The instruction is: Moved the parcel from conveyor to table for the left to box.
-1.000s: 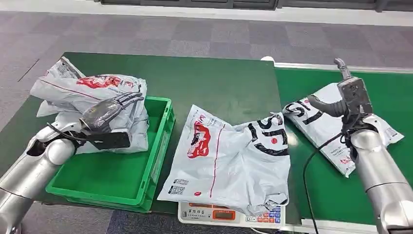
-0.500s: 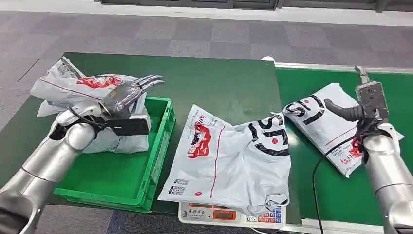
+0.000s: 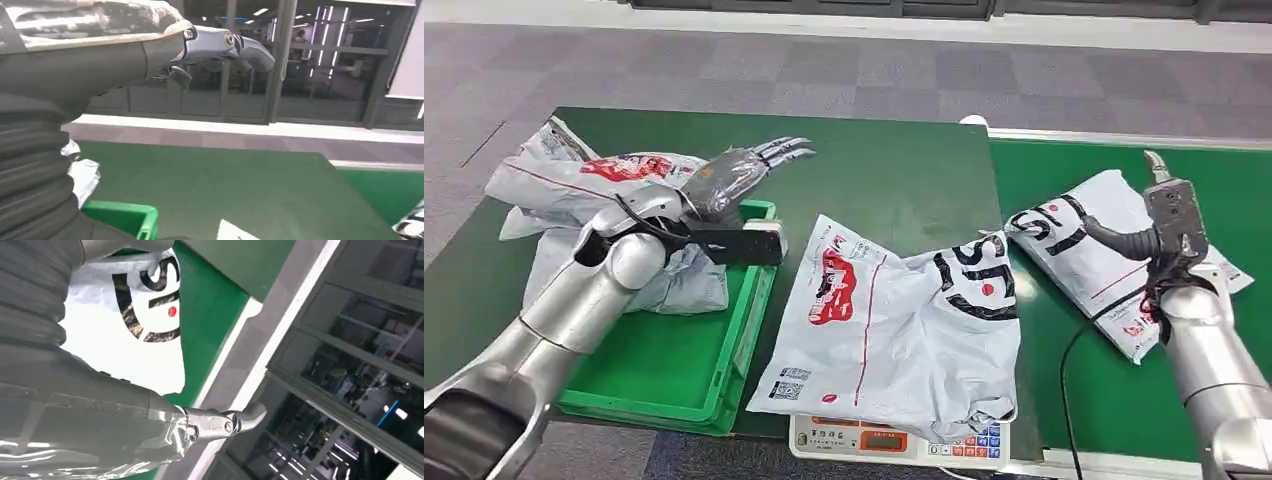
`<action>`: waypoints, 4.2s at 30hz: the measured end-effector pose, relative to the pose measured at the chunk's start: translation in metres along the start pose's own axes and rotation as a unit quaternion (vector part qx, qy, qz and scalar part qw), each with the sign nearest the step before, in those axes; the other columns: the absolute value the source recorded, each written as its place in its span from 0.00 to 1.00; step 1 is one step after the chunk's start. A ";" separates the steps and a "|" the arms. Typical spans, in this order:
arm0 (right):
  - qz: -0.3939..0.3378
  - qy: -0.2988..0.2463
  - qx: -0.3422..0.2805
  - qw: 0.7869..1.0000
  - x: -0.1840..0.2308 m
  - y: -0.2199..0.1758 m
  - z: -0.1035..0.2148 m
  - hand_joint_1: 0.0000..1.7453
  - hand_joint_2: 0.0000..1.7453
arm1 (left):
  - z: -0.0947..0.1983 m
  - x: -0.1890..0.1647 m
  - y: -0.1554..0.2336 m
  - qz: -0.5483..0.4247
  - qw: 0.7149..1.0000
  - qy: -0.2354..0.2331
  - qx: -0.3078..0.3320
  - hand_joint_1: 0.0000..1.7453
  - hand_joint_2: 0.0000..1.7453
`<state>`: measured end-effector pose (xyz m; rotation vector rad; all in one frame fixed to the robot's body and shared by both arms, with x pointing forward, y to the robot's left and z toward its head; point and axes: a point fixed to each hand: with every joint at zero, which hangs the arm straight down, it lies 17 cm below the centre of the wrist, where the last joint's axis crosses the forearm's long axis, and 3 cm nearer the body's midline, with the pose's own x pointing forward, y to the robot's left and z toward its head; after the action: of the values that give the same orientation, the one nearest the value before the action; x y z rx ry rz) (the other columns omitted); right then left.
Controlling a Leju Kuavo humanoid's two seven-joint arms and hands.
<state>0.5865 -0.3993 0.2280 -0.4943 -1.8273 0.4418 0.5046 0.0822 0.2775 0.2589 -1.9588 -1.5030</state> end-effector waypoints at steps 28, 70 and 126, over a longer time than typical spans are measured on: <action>-0.010 0.000 0.014 1.000 0.006 0.031 -0.002 0.00 1.00 | -0.020 0.033 -0.032 -0.002 0.999 -0.033 -0.043 0.00 1.00; 0.045 0.104 -0.137 0.984 -0.051 -0.078 -0.010 0.00 1.00 | -0.058 0.140 -0.113 0.059 0.982 -0.131 -0.123 0.00 1.00; 0.034 0.132 -0.149 0.979 -0.092 -0.083 0.032 0.00 1.00 | -0.061 0.156 -0.265 -0.049 0.973 -0.134 -0.180 0.00 1.00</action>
<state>0.5723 -0.5204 0.1895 -0.7843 -1.6281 0.1376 0.3619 -0.1328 0.1000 -0.0066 -1.8467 -2.0115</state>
